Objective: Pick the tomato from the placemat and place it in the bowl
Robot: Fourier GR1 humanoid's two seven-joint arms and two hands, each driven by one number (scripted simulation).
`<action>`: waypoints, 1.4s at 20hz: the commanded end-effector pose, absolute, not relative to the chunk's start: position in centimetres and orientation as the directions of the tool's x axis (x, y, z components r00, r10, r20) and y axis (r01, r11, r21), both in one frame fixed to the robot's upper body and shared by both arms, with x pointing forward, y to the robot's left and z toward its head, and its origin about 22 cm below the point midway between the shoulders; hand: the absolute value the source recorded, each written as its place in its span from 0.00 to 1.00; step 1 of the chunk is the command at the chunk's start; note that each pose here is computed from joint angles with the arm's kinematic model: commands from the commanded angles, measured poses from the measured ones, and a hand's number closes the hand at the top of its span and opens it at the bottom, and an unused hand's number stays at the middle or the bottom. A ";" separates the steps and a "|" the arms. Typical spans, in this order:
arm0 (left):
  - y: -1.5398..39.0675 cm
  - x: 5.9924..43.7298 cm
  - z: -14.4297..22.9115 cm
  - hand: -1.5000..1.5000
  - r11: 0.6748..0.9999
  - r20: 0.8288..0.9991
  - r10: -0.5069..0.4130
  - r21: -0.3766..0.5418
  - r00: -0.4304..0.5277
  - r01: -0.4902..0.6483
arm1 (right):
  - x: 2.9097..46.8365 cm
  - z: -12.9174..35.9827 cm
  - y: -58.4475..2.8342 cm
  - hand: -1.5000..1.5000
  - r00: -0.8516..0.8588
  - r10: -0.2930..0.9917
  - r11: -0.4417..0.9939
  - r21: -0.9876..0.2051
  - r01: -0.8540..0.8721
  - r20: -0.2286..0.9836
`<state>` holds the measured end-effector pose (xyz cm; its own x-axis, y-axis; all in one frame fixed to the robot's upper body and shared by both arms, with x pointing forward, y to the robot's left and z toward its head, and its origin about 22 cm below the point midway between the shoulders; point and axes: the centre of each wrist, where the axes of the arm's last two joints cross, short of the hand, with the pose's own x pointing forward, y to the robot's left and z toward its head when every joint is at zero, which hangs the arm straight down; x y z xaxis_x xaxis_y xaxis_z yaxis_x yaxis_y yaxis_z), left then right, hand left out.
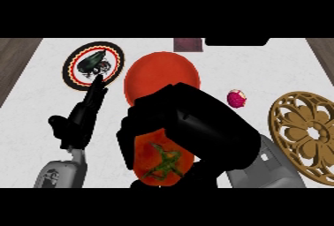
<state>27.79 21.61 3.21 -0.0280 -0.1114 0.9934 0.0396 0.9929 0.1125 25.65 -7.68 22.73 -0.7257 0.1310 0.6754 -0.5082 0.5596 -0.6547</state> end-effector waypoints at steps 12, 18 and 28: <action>22.3 28.1 2.2 0.50 0.995 0.995 -0.095 0.097 -0.033 0.038 | 37.1 17.9 -3.3 1.00 -0.770 0.430 0.500 -0.834 -0.232 0.472; 19.9 27.9 2.5 0.50 0.993 0.995 -0.099 0.100 -0.029 0.063 | 40.2 11.7 -4.3 1.00 -0.768 0.483 0.473 -0.863 -0.177 0.422; 20.1 27.9 4.5 0.50 0.988 0.992 -0.119 0.123 -0.047 0.089 | 44.0 10.1 -6.7 0.00 -0.630 0.523 0.376 -0.819 -0.433 0.573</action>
